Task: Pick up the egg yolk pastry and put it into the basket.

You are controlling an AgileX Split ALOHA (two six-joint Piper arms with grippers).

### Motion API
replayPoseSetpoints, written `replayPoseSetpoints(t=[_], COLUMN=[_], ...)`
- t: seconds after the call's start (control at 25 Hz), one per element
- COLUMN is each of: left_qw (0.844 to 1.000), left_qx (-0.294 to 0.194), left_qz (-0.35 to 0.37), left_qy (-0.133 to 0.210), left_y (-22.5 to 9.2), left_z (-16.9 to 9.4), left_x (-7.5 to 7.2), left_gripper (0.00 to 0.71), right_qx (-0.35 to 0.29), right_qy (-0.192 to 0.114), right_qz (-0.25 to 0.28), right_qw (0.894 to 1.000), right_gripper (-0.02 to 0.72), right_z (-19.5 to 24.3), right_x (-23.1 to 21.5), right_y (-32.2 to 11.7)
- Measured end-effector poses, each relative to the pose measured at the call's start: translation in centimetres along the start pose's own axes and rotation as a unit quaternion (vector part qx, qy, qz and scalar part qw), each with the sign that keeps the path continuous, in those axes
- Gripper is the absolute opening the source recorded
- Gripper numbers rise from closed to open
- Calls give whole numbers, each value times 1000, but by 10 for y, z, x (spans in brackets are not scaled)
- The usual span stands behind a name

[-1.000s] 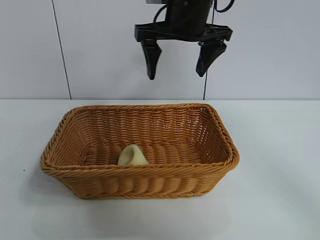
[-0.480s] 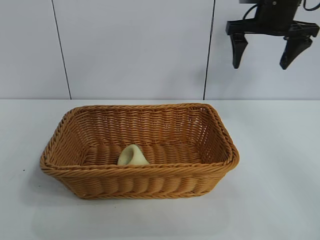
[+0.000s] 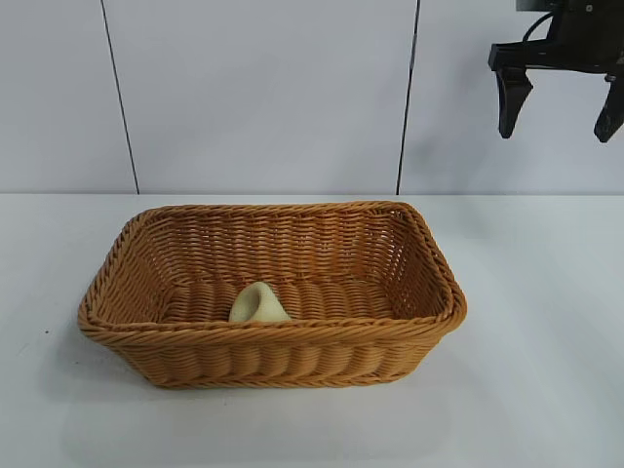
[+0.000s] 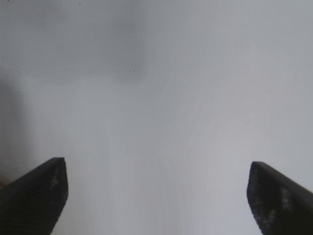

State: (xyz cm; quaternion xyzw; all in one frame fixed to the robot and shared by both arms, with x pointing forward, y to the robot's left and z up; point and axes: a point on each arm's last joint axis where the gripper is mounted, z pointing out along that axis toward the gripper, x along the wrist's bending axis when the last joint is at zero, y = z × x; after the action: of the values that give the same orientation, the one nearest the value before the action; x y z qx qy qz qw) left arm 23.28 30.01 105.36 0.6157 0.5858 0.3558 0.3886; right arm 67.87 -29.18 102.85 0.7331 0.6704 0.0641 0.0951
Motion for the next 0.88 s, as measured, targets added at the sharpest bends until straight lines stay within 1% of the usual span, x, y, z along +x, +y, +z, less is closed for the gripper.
replayPoseSetpoints(t=[0.24,0.44,0.68,0.88], left_qw=[1000,1000,1000,1000], left_qx=[0,0,0,0], left_qz=[0,0,0,0], left_qy=[0,0,0,0], left_y=[0,0,0,0], left_z=[0,0,0,0], left_x=[0,0,0,0], left_gripper=[605,605,605,605], right_qx=[35,42,24,-6], right_qy=[-3,12,24,31], right_qz=[-7,-1,4,6], right_qw=[999,999,999,999], right_gripper=[694,694,694,694], right_z=[-24,-51,-85,-100], right_x=[-7,-12,-20,-27], right_y=[-54,-106,-179,-241])
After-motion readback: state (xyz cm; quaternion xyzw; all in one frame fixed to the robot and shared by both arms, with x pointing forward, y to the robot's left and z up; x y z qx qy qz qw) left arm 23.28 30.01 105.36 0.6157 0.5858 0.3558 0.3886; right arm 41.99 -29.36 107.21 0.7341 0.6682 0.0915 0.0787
